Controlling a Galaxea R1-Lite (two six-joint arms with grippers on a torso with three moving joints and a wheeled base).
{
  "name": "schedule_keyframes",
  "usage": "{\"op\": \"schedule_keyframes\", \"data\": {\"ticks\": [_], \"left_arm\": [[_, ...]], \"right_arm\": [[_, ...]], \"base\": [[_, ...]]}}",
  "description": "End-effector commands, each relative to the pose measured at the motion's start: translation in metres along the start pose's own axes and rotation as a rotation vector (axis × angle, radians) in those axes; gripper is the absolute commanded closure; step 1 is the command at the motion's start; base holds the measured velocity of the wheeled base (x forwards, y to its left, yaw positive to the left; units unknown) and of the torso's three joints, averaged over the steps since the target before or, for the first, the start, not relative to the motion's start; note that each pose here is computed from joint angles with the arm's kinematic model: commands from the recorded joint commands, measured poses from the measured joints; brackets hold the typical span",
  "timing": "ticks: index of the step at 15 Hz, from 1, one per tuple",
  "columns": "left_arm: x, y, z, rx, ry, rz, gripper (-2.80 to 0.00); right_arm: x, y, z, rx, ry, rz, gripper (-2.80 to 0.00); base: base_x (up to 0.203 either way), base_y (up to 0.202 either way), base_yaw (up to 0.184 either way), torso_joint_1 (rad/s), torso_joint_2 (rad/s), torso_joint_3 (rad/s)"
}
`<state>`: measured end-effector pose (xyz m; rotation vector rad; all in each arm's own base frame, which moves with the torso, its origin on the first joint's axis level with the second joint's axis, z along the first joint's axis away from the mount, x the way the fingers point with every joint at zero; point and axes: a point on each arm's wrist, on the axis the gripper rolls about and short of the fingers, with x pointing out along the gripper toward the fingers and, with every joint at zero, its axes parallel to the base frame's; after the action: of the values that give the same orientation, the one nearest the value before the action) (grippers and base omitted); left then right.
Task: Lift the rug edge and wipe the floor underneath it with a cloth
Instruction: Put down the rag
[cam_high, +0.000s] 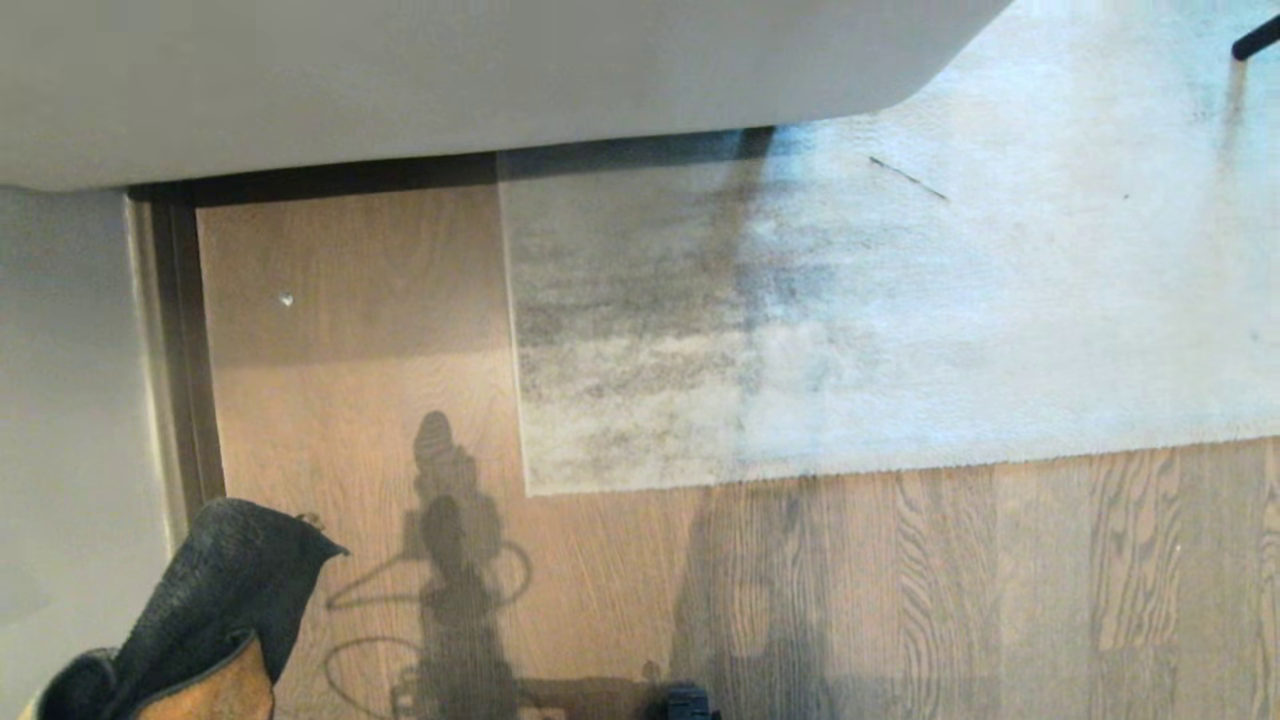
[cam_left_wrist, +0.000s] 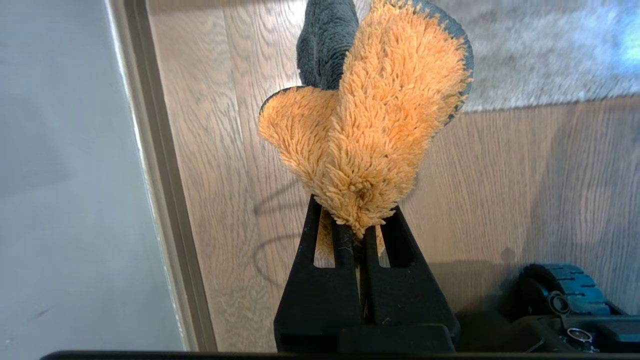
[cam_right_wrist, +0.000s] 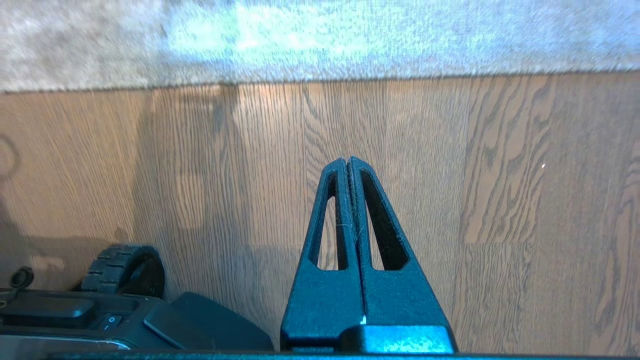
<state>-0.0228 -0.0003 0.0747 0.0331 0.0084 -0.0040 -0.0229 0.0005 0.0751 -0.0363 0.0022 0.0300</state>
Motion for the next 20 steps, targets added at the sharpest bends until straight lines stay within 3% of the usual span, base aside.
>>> {"op": "schedule_keyframes", "data": {"ticks": [1, 20], "left_arm": [[0.0, 0.0, 0.0, 0.001, -0.001, 0.0, 0.0], [0.0, 0.0, 0.0, -0.001, -0.001, 0.001, 0.0]], "right_arm": [[0.0002, 0.0, 0.0001, 0.0, 0.002, 0.001, 0.0], [0.0002, 0.0, 0.0001, 0.0, 0.001, 0.001, 0.0]], "base": [[0.0, 0.0, 0.0, 0.002, -0.01, 0.209], [0.0, 0.0, 0.0, 0.002, 0.0, 0.201]]}}
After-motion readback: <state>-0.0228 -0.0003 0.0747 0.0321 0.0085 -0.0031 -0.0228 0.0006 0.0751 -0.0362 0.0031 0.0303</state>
